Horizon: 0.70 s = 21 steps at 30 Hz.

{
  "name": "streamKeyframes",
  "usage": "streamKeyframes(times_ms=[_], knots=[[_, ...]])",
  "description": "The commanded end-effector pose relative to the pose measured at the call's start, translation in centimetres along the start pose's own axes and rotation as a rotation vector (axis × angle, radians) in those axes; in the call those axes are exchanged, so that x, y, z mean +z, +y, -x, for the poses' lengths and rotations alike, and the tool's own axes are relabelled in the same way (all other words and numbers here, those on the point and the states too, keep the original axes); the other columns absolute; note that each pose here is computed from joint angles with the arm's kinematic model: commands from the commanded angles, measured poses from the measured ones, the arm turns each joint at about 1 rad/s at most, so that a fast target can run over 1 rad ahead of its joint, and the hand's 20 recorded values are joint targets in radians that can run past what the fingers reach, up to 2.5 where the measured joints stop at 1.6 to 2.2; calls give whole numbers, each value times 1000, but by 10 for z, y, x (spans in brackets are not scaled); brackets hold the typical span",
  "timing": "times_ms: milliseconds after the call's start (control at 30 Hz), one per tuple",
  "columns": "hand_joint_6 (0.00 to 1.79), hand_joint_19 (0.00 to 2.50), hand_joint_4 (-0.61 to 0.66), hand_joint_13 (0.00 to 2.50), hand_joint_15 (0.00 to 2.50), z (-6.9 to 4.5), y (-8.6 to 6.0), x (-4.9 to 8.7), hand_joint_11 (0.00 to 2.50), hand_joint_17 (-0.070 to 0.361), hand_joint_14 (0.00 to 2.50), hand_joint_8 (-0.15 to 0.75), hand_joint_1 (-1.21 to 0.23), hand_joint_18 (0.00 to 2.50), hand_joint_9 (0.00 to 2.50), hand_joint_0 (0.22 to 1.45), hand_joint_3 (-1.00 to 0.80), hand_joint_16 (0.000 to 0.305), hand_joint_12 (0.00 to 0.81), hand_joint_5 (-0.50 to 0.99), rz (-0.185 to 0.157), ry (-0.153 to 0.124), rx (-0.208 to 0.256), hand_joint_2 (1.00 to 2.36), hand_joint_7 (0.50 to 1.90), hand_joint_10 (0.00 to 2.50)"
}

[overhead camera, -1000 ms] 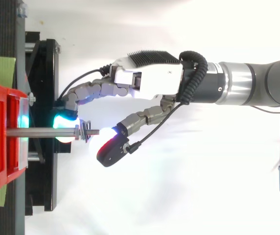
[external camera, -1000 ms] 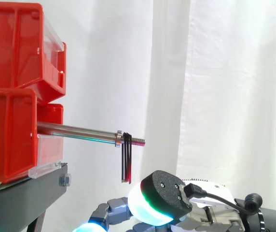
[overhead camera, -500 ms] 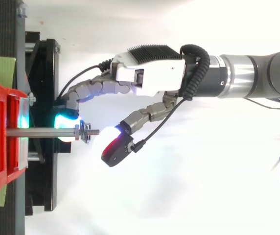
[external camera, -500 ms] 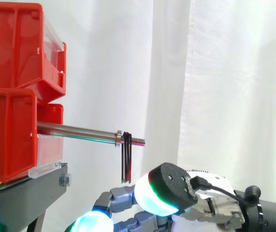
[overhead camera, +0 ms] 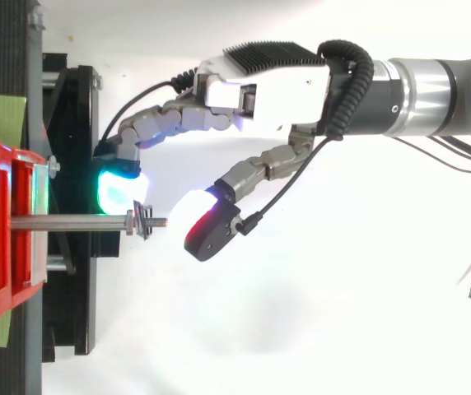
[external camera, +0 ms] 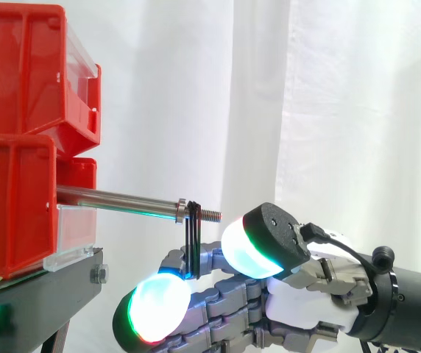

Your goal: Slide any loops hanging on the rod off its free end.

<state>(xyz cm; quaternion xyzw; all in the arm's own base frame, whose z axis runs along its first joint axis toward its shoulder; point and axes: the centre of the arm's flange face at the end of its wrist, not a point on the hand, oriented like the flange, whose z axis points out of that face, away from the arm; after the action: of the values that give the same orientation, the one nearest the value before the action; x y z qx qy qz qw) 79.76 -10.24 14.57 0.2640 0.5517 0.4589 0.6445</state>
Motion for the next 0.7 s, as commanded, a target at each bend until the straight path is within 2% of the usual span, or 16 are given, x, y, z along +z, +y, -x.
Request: streamKeyframes(times_ms=[0, 367, 433, 667], knots=[[504, 256, 295, 613, 5, 3, 1, -1, 112, 124, 0, 308, -495, 664, 605, 514, -492, 55, 324, -199, -1, 2, -9, 1001, 1021, 3], [504, 258, 302, 624, 12, 4, 1, 0, 116, 123, 2, 305, -513, 681, 612, 522, -474, 55, 320, -192, 3, -4, -15, 1002, 1060, 4], [504, 265, 297, 624, 11, 0, 3, 2, 115, 123, 0, 306, -513, 681, 612, 523, -469, 55, 320, -192, 8, -3, -18, 1003, 1061, 4], [504, 265, 294, 627, 11, -4, 8, 9, 117, 123, 0, 304, -519, 685, 614, 526, -461, 55, 318, -190, 23, -61, -64, 1004, 1076, 4]])
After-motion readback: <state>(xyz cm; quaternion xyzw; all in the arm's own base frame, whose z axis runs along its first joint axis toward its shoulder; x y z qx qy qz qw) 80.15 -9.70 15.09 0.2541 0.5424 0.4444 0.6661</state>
